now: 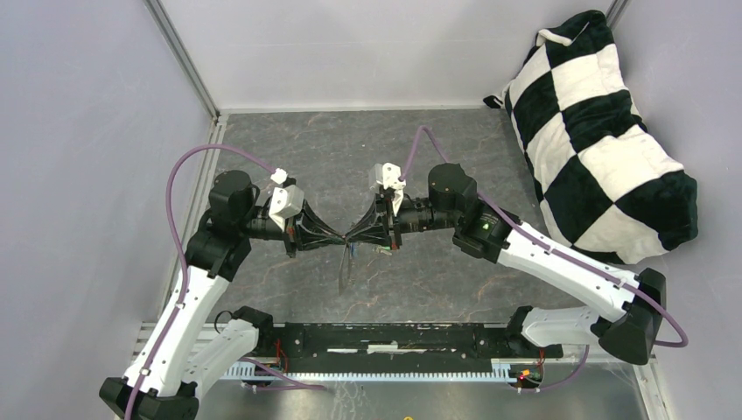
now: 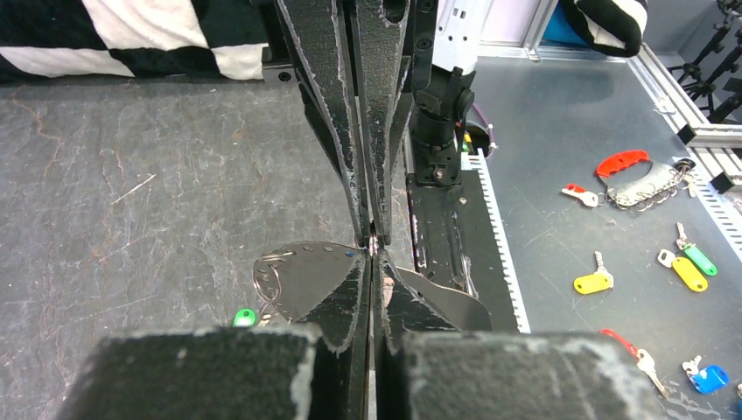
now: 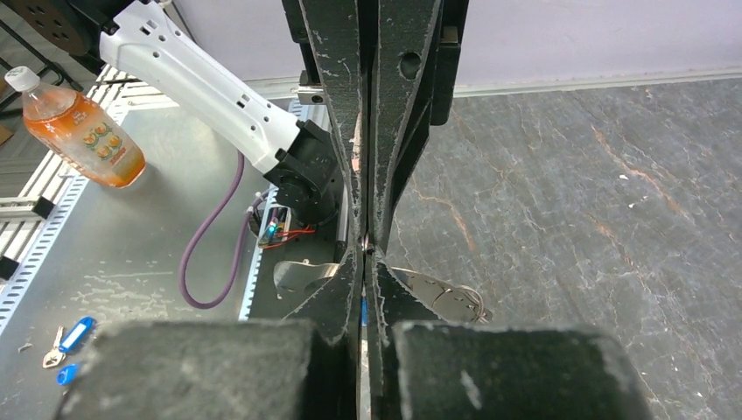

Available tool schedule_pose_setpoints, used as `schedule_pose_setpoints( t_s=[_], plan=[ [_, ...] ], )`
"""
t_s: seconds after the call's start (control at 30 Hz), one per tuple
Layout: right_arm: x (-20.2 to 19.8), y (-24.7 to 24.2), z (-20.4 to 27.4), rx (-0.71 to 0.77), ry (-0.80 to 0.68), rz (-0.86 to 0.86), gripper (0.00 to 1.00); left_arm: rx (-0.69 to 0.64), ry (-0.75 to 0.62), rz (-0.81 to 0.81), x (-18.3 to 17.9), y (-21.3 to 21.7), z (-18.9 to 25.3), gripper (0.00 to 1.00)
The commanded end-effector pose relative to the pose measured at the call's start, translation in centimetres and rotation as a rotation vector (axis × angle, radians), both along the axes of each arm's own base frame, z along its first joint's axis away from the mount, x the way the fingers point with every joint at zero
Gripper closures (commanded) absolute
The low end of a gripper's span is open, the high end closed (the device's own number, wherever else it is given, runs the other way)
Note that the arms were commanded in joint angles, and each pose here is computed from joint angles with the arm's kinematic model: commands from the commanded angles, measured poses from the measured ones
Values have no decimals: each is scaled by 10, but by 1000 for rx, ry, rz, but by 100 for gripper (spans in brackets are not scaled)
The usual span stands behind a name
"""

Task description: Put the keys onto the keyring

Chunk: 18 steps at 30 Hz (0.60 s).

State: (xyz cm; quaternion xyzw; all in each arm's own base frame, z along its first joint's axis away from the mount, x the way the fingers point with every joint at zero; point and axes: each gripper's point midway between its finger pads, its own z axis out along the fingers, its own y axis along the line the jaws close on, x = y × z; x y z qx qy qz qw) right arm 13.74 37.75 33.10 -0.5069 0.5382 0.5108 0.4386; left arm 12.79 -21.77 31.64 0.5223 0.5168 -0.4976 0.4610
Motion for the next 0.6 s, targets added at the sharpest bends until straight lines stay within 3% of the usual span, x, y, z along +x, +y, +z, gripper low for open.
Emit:
schedule_pose_setpoints(
  t_s=[0.0,0.23,0.57],
  plan=[
    [8,-8,13,25,-40,-53,100,-22,-95,-25,-6,1,15,98],
    [15,-8,-8,-131,-1,-69,100,43,-93,19,3,4,-7,63],
    [27,-18,-34,-306,-2,-114,100,159,-118,13,9,11,-41,55]
  ],
)
